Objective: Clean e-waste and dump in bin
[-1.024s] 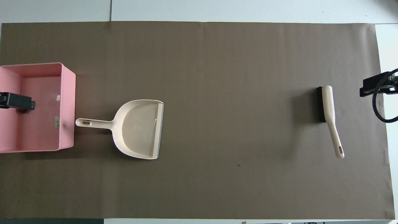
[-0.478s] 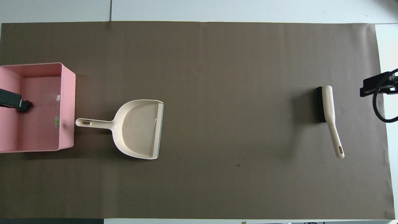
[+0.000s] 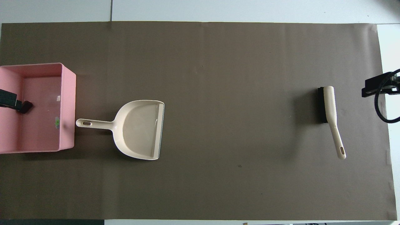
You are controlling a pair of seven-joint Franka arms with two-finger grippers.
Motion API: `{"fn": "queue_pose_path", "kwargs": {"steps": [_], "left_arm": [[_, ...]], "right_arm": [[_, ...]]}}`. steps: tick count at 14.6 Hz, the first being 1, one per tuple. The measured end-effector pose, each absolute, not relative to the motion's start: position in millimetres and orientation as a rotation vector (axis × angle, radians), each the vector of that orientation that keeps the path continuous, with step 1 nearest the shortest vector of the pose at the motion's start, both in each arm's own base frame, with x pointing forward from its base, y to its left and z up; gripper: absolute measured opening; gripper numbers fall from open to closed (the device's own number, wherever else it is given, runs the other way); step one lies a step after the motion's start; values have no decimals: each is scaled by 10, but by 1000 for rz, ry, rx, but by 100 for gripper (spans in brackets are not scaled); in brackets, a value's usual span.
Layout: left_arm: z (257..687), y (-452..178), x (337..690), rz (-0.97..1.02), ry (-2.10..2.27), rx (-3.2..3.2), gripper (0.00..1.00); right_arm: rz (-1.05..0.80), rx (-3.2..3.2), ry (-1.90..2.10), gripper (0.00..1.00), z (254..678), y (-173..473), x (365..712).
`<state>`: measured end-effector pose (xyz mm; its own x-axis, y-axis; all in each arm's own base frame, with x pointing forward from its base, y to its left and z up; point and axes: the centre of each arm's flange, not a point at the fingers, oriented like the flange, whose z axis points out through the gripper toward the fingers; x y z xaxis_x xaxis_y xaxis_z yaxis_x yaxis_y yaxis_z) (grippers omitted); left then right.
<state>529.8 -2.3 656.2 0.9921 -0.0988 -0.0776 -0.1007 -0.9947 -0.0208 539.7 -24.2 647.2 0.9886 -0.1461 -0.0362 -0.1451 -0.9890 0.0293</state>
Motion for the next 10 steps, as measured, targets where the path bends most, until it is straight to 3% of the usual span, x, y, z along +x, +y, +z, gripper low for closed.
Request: {"fn": "queue_pose_path", "kwargs": {"steps": [10], "left_arm": [[6529, -49, 5342, 78, 151, -3131, 99]], "right_arm": [[-60, 3106, -228, 100, 6472, -242, 5397]]}}
